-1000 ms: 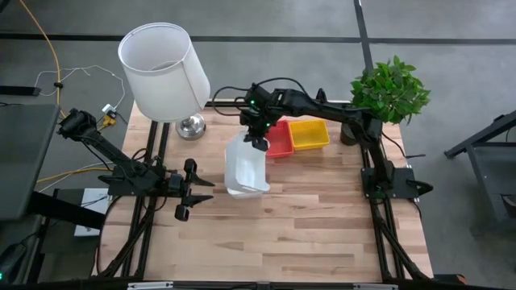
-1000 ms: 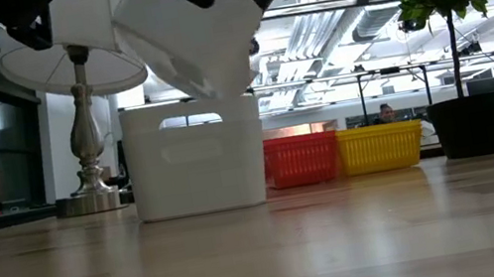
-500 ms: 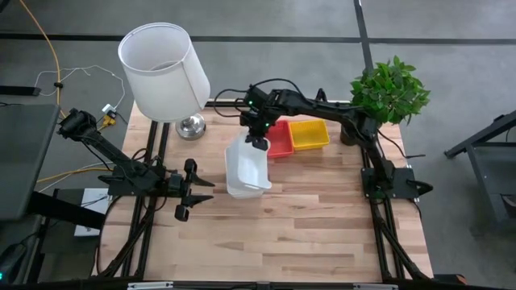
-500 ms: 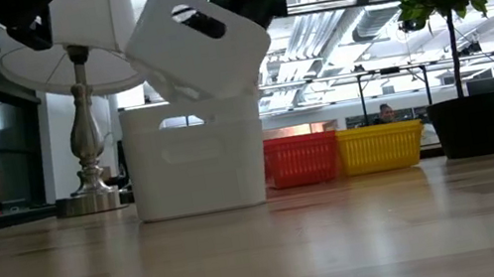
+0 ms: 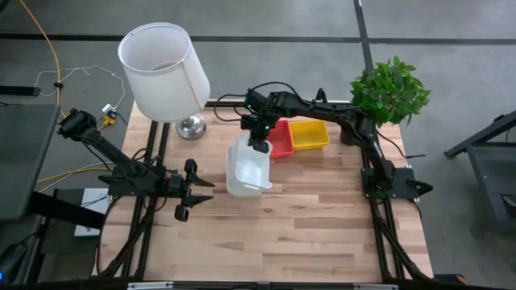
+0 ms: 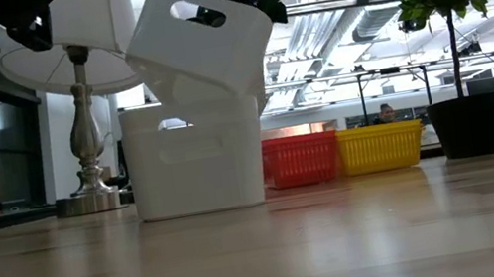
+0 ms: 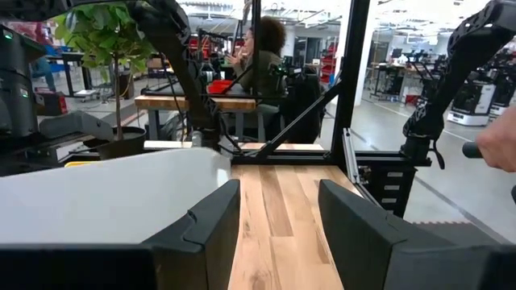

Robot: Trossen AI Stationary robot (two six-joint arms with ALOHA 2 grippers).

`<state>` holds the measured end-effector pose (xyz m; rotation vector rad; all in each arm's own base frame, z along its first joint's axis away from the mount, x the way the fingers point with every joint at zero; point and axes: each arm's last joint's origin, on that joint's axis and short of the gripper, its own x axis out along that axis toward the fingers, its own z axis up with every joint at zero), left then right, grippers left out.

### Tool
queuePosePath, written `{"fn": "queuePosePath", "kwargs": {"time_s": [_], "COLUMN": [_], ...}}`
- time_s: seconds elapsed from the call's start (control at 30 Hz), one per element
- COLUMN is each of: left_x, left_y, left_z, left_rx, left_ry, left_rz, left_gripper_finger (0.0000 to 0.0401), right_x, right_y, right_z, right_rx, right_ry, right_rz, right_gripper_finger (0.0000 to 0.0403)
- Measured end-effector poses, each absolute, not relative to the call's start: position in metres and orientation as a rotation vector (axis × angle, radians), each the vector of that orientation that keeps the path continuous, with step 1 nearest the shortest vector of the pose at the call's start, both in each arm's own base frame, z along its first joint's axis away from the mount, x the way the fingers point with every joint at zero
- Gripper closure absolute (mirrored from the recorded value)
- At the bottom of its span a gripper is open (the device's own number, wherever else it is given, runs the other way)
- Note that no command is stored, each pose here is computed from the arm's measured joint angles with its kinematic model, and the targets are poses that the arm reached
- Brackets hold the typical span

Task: Stack baskets by color
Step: Stack the bottom white bin on the white bin

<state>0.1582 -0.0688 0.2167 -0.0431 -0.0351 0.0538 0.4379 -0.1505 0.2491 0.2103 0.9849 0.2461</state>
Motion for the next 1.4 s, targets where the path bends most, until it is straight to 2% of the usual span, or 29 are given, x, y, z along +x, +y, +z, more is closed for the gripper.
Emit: {"fn": "queuePosePath", "kwargs": {"time_s": [0.43,1.27,1.4], "left_x": [0.1582,0.1582,0.1582], "left_y": [-0.0688,-0.0688,-0.0688], "left_z": [0.2170,0.2170,0.2170], "left_rx": [-0.044,-0.044,-0.044], "left_ry": [-0.037,-0.037,-0.037], "left_rz": [0.054,0.054,0.054], "left_gripper_finger": [0.0244,0.0244,0.0244], "right_x": [0.4382,0.4386,0.4385], "right_y": [-0.1527,-0.1537,-0.1543], "right_z": [0.2482,0.2484,0.2480], "right_rx": [0.138,0.125,0.109], "right_ry": [1.008,1.007,1.020], "right_rz": [0.182,0.165,0.132], "right_gripper_finger": [0.0402,0.0402,0.0391]}}
